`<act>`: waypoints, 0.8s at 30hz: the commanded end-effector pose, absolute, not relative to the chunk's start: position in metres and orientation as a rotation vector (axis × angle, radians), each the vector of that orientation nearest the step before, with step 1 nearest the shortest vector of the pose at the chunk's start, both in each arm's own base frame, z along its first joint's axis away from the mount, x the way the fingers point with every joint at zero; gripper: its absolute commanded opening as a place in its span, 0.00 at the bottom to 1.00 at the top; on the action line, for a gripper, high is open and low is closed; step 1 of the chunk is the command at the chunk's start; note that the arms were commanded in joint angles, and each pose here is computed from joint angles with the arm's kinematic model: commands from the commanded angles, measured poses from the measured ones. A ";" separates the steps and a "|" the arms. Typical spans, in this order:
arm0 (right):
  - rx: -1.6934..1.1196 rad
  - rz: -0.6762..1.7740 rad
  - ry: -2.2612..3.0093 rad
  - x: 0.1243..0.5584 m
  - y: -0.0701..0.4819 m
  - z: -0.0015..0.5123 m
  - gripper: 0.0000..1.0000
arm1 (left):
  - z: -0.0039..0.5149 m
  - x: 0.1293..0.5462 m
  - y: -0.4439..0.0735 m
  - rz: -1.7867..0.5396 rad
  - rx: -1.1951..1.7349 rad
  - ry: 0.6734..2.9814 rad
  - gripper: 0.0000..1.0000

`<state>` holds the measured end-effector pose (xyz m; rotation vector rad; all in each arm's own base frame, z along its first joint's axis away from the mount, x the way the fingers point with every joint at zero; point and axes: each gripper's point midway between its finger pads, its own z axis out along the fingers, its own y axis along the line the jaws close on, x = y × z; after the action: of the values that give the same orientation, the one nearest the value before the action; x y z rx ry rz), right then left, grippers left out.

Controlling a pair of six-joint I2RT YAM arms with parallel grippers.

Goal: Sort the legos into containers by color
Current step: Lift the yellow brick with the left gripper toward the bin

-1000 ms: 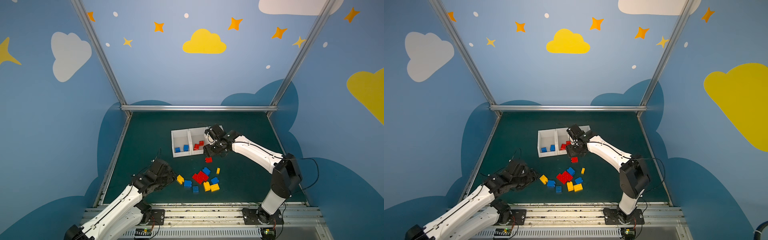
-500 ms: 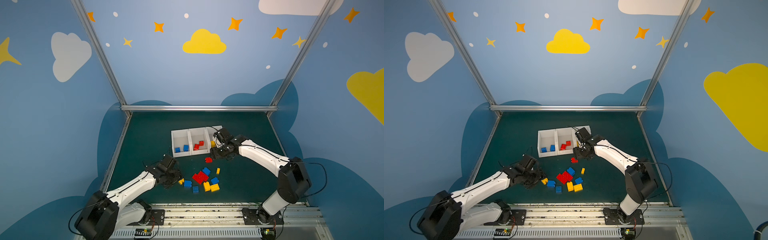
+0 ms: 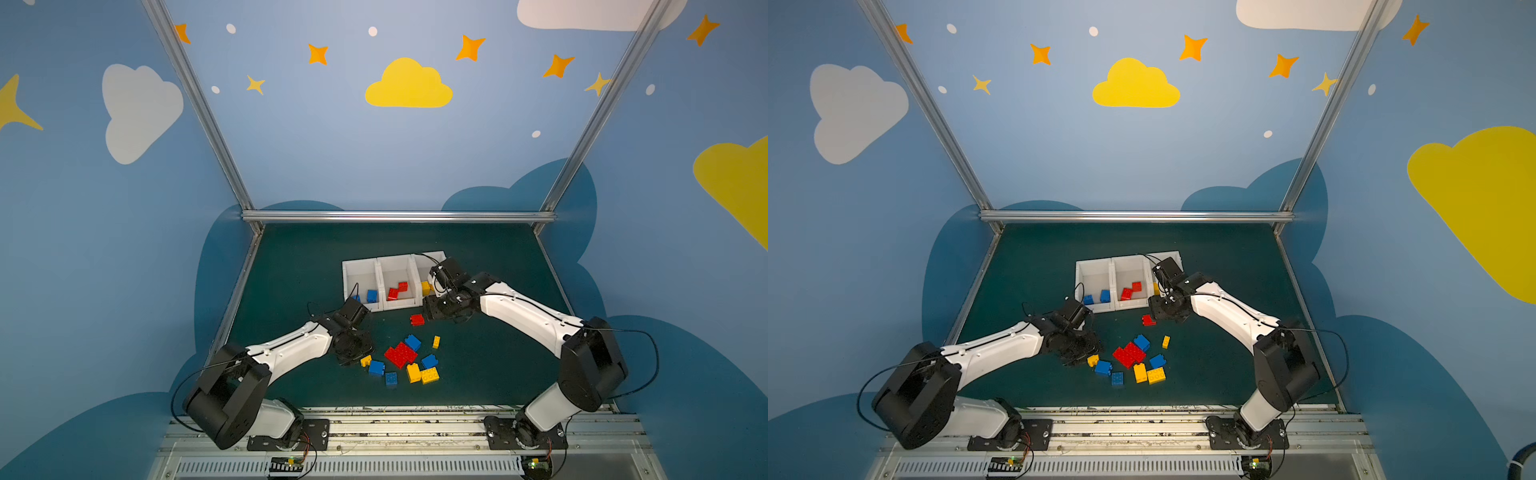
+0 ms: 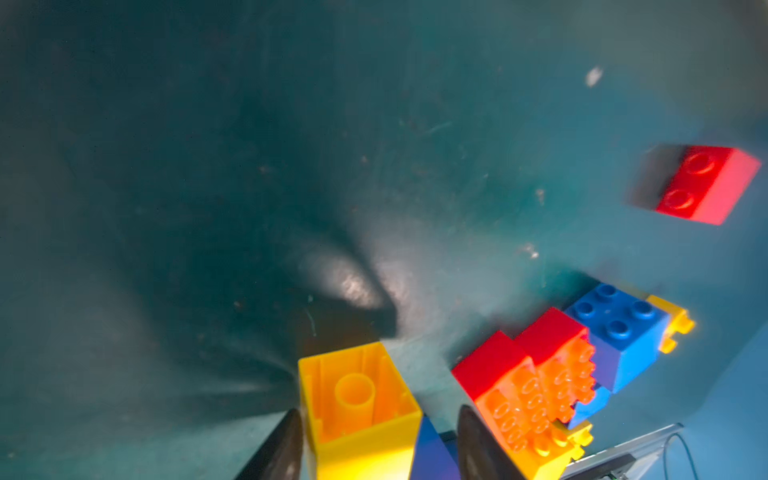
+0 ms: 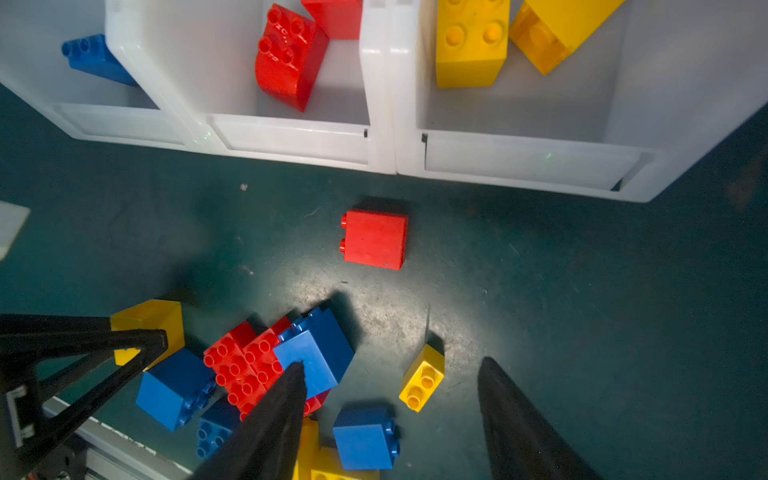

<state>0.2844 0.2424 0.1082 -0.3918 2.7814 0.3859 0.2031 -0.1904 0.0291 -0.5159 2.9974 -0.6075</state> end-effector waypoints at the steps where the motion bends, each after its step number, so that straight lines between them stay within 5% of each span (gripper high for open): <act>1: -0.357 0.395 2.765 0.284 0.239 0.115 0.63 | 0.028 0.201 -0.187 -0.541 -0.459 3.021 0.51; 10: -0.336 0.378 2.762 0.285 0.236 0.117 0.58 | 0.026 0.200 -0.184 -0.493 -0.417 3.026 0.33; 24: -0.262 0.367 2.749 0.287 0.224 0.120 0.53 | 0.045 0.216 -0.187 -0.473 -0.309 2.977 0.26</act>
<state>0.2854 0.2323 0.1125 -0.3141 2.7713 0.3689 0.2093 -0.1878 0.0359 -0.3626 2.9949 -0.5055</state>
